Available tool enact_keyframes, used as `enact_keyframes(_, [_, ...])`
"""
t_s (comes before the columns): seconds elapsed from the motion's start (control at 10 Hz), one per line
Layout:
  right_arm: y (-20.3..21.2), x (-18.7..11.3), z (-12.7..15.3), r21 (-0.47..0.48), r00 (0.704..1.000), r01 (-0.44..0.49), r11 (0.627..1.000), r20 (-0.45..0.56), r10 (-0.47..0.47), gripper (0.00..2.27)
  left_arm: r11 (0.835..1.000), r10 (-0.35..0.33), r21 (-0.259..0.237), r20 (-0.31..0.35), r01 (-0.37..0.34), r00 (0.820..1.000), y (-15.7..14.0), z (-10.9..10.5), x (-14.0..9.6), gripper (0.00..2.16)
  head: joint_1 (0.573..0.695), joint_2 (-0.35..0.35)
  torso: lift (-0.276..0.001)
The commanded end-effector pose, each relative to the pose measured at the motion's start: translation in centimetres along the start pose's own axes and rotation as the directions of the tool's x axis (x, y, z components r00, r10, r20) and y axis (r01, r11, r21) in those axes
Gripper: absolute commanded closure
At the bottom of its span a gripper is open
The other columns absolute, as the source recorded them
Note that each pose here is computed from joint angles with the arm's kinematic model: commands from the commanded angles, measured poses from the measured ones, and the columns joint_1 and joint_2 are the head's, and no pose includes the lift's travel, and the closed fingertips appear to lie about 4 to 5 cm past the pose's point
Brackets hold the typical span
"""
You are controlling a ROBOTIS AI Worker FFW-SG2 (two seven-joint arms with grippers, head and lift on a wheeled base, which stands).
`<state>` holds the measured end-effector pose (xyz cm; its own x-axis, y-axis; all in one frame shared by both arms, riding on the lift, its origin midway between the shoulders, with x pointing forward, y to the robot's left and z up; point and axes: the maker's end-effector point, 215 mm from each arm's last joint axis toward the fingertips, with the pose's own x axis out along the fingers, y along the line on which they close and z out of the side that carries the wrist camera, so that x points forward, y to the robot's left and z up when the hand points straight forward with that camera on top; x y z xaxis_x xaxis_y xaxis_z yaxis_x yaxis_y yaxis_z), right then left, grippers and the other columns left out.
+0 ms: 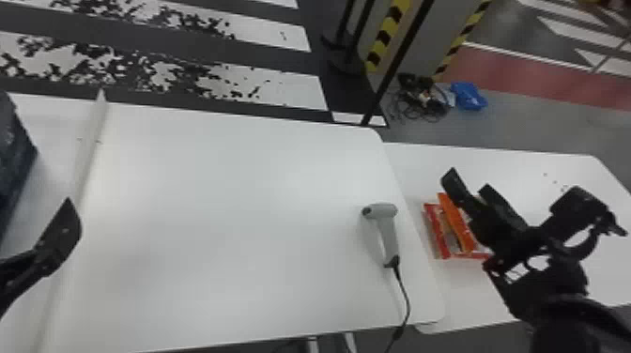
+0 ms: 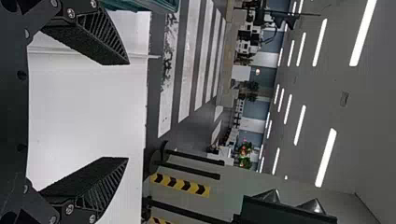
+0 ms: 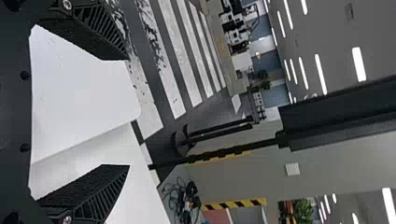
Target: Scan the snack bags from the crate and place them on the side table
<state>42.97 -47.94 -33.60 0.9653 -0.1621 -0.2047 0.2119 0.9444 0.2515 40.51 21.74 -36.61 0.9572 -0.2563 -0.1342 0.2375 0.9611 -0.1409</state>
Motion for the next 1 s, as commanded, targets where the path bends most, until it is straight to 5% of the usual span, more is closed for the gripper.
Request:
enact_keyframes(0.0, [7.3,-0.3,-1.4,-0.086,0.996,-0.082,0.993,0.029,0.085,0.06,1.000,0.001,0.002,0.000,-0.001,1.000,0.0,0.0,0.1,0.16,0.695,-0.350,-0.081])
enact_keyframes(0.4, [19.9,-2.5,-6.9,-0.226,0.973,-0.190,0.955,0.083,0.213,0.07,1.000,0.006,0.004,0.003,-0.006,1.000,0.2,0.1,0.3,0.16,0.695,-0.146,-0.081])
enact_keyframes(0.9, [23.2,-5.2,-11.4,-0.227,0.973,-0.155,0.961,0.132,0.188,0.07,1.000,0.013,-0.002,-0.007,-0.013,1.000,0.2,-0.8,0.4,0.16,0.695,-0.014,-0.081])
